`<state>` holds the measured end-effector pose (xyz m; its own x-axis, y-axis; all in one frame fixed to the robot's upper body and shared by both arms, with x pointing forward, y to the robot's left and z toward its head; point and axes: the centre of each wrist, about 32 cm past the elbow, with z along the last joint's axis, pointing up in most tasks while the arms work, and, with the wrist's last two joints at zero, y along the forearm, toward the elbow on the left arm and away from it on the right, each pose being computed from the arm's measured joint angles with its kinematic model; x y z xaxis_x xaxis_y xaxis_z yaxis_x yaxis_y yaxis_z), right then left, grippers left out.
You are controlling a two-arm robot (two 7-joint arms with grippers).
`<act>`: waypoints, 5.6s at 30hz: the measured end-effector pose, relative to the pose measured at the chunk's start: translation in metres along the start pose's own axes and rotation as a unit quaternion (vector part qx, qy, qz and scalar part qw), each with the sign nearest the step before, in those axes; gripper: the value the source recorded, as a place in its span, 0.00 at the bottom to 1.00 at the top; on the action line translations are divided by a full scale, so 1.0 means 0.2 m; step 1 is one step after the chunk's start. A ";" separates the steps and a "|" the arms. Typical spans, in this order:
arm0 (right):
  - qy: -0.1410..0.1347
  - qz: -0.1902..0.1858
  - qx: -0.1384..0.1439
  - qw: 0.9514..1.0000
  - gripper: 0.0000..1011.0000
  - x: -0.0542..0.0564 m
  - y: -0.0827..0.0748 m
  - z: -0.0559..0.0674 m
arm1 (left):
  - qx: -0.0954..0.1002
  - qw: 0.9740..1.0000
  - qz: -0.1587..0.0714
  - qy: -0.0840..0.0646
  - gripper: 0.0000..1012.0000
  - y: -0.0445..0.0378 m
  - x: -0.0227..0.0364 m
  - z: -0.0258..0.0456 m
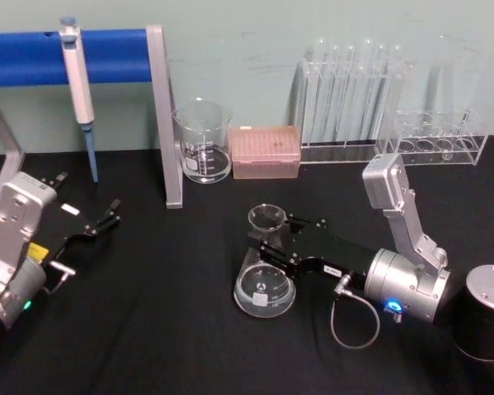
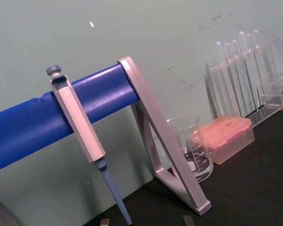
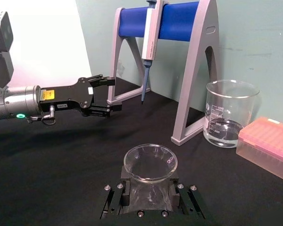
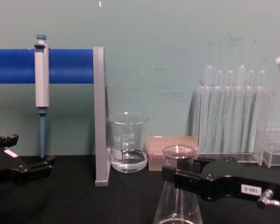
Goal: Grasp the erlenmeyer flask with one hand, shake it three times, then place it back.
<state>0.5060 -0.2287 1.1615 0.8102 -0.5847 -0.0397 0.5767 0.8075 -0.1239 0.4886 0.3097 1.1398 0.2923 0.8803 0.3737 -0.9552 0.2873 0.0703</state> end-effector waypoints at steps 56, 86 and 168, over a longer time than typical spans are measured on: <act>0.002 -0.004 -0.004 1.000 0.81 -0.01 0.00 0.00 | 0.000 1.000 0.000 0.000 0.99 0.000 0.000 0.000; 0.002 -0.003 -0.005 1.000 0.99 -0.01 0.00 0.00 | 0.000 1.000 0.000 0.000 0.99 0.000 0.000 0.000; -0.041 -0.357 0.005 0.933 0.99 0.06 -0.11 -0.10 | 0.000 1.000 0.000 0.000 0.99 0.000 0.000 0.000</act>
<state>0.5017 -0.2557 1.1429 0.2240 -0.9664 0.1258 0.9733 0.2152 -0.0798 0.4886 0.3097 1.1398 0.2923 0.8803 0.3737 -0.9552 0.2873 0.0703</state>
